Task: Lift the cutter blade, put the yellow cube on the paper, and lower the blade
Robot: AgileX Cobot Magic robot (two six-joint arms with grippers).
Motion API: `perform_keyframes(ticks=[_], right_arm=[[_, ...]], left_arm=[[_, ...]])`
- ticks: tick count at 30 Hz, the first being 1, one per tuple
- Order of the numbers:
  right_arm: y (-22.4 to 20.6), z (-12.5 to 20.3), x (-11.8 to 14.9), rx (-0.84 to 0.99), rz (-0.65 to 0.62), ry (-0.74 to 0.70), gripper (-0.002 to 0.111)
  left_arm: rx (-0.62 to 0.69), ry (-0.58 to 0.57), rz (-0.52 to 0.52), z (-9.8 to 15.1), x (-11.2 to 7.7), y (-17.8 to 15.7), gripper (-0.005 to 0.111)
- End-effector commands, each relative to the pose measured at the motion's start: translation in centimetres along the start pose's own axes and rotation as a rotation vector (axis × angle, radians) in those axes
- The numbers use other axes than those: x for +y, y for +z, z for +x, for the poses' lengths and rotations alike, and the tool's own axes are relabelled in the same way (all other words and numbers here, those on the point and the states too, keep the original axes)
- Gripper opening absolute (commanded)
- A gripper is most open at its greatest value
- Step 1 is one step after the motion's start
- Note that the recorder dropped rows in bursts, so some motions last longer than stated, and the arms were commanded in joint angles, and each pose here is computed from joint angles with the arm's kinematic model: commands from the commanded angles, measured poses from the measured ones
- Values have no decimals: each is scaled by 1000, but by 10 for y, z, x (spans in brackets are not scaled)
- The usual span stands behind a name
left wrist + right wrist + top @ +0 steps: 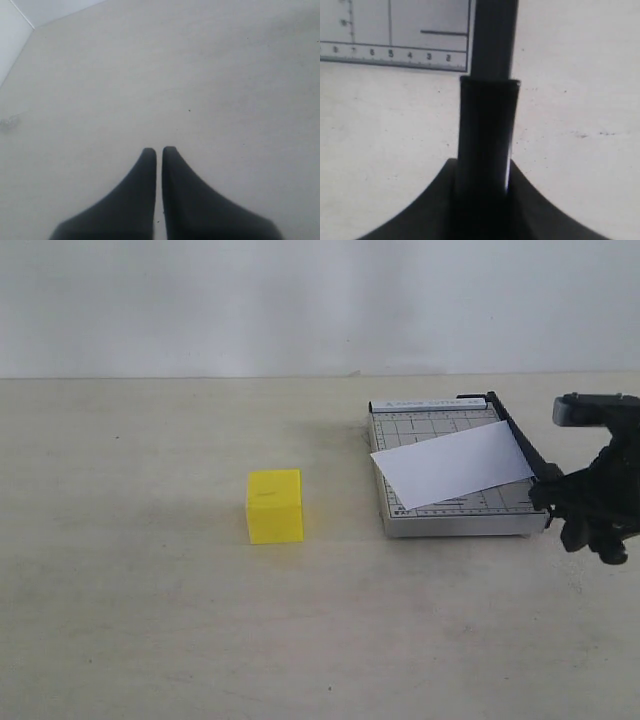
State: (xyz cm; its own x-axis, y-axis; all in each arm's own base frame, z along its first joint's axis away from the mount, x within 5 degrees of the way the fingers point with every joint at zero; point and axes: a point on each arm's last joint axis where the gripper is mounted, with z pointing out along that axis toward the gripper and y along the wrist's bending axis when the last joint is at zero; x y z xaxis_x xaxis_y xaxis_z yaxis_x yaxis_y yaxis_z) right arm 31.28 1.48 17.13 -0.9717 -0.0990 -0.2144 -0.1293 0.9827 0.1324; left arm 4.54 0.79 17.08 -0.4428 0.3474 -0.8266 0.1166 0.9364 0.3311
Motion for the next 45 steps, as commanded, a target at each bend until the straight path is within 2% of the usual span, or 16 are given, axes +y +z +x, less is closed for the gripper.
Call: perform_keyframes(ticks=[1, 11, 18, 20, 25, 26, 29, 32, 36, 42, 45], right_arm=[[-48, -13, 3, -256, 55, -76, 7], [-105, -22, 12, -482, 85, -126, 7], [-113, -26, 13, -504, 82, -137, 7], [-112, -25, 15, -490, 65, -159, 13], [-111, -23, 19, -474, 23, -179, 54], [-111, -23, 19, -473, 21, -182, 58], [-109, -18, 20, -477, 22, -203, 55], [-110, -1, 22, -537, 22, -219, 49], [-104, 37, 25, -620, 17, -177, 49], [-88, 114, 28, -759, 3, -23, 47], [-83, 147, 24, -836, 50, 40, 38]], left_arm=[[-11, -7, -9, -2, 1, -1, 4], [-11, -7, -9, -2, 1, -1, 4], [-11, -7, -9, -2, 1, -1, 4], [-11, -7, -9, -2, 1, -1, 4], [-11, -7, -9, -2, 1, -1, 4], [-11, -7, -9, -2, 1, -1, 4], [-11, -7, -9, -2, 1, -1, 4], [-11, -7, -9, -2, 1, -1, 4], [-11, -7, -9, -2, 1, -1, 4], [-11, -7, -9, -2, 1, -1, 4], [-11, -7, -9, -2, 1, -1, 4]])
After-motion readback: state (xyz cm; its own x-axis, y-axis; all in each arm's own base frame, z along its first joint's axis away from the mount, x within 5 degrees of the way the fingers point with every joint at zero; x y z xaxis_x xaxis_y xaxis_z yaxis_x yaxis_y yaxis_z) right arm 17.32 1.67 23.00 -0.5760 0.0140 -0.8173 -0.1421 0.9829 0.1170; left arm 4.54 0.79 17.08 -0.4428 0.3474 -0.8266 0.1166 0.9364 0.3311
